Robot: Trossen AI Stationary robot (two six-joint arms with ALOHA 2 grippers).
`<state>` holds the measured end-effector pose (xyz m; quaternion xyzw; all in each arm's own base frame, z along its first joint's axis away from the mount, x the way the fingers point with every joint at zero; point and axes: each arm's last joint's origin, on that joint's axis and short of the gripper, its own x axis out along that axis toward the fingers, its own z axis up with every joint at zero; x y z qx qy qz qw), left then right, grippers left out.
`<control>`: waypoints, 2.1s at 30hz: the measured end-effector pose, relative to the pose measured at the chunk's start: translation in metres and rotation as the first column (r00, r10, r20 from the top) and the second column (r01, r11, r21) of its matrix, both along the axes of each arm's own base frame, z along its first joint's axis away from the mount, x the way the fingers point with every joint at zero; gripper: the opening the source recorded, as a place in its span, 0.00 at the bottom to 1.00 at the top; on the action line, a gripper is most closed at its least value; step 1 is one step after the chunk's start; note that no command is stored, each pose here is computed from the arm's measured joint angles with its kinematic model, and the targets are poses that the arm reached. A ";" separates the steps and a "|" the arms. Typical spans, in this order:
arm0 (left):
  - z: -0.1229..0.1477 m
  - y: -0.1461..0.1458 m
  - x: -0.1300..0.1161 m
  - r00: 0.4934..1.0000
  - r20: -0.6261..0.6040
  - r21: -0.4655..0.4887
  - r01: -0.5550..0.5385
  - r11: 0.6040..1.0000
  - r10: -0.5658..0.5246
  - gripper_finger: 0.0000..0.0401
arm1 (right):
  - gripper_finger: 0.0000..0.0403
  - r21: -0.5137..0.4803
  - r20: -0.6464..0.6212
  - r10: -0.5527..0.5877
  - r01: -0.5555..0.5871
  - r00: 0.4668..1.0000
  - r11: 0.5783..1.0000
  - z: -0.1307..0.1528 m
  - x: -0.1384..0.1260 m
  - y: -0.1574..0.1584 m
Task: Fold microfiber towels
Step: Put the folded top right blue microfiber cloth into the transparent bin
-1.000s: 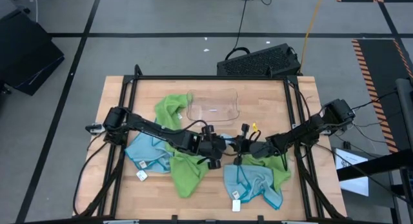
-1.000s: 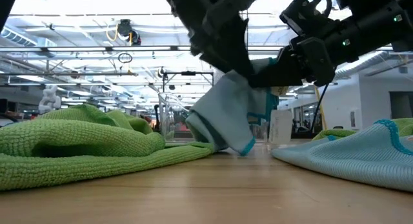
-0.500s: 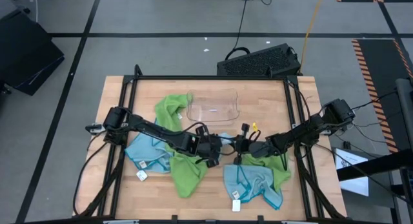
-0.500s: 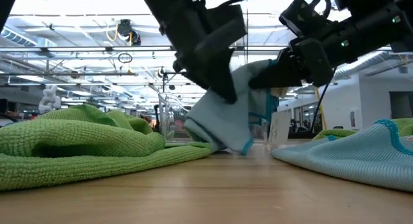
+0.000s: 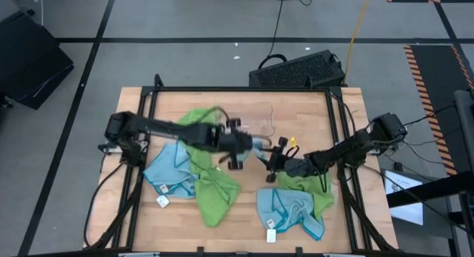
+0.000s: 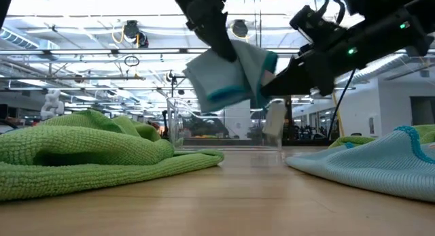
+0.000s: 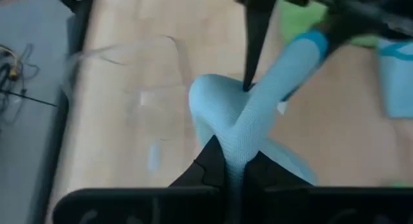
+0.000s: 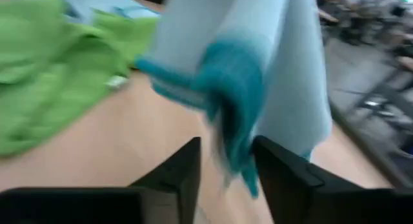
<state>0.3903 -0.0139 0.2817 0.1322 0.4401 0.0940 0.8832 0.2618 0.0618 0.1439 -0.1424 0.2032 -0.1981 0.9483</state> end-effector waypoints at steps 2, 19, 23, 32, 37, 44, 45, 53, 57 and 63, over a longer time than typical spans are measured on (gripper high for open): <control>0.011 0.019 -0.001 1.000 -0.017 0.038 0.003 0.999 -0.002 0.03 | 0.42 -0.039 -0.003 -0.046 0.046 0.999 0.998 0.000 0.000 -0.004; 0.005 0.131 0.014 0.992 -0.061 0.310 -0.085 0.947 0.110 0.03 | 0.51 -0.292 -0.001 -0.299 0.286 0.954 0.913 0.037 -0.035 -0.021; -0.010 0.122 0.025 0.989 -0.080 0.334 -0.092 0.938 0.125 0.04 | 0.51 -0.224 0.057 -0.305 0.310 0.951 0.924 0.034 -0.060 -0.028; -0.052 0.110 0.045 0.960 -0.172 0.477 -0.117 0.871 0.223 0.03 | 0.51 -0.074 0.183 -0.282 0.300 0.942 0.951 0.028 -0.101 -0.032; -0.065 0.101 0.052 0.956 -0.186 0.511 -0.103 0.853 0.227 0.06 | 0.51 -0.062 0.199 -0.261 0.278 0.945 0.958 0.025 -0.110 -0.031; -0.074 0.093 0.056 0.960 -0.202 0.483 -0.077 0.872 0.196 0.08 | 0.51 -0.066 0.193 -0.253 0.270 0.948 0.961 0.022 -0.112 -0.031; -0.077 0.093 0.055 0.956 -0.220 0.479 -0.066 0.875 0.193 0.08 | 0.51 -0.066 0.193 -0.253 0.270 0.948 0.961 0.022 -0.112 -0.031; -0.087 0.091 0.058 0.961 -0.250 0.410 -0.007 0.912 0.120 0.09 | 0.51 -0.055 0.194 -0.230 0.245 0.954 0.968 0.022 -0.111 -0.030; -0.088 0.088 0.057 0.956 -0.274 0.410 0.021 0.912 0.102 0.14 | 0.51 -0.057 0.193 -0.230 0.245 0.954 0.968 0.022 -0.111 -0.030; -0.088 0.089 0.057 0.958 -0.264 0.412 0.006 0.911 0.112 0.28 | 0.51 -0.058 0.192 -0.230 0.245 0.954 0.968 0.022 -0.111 -0.030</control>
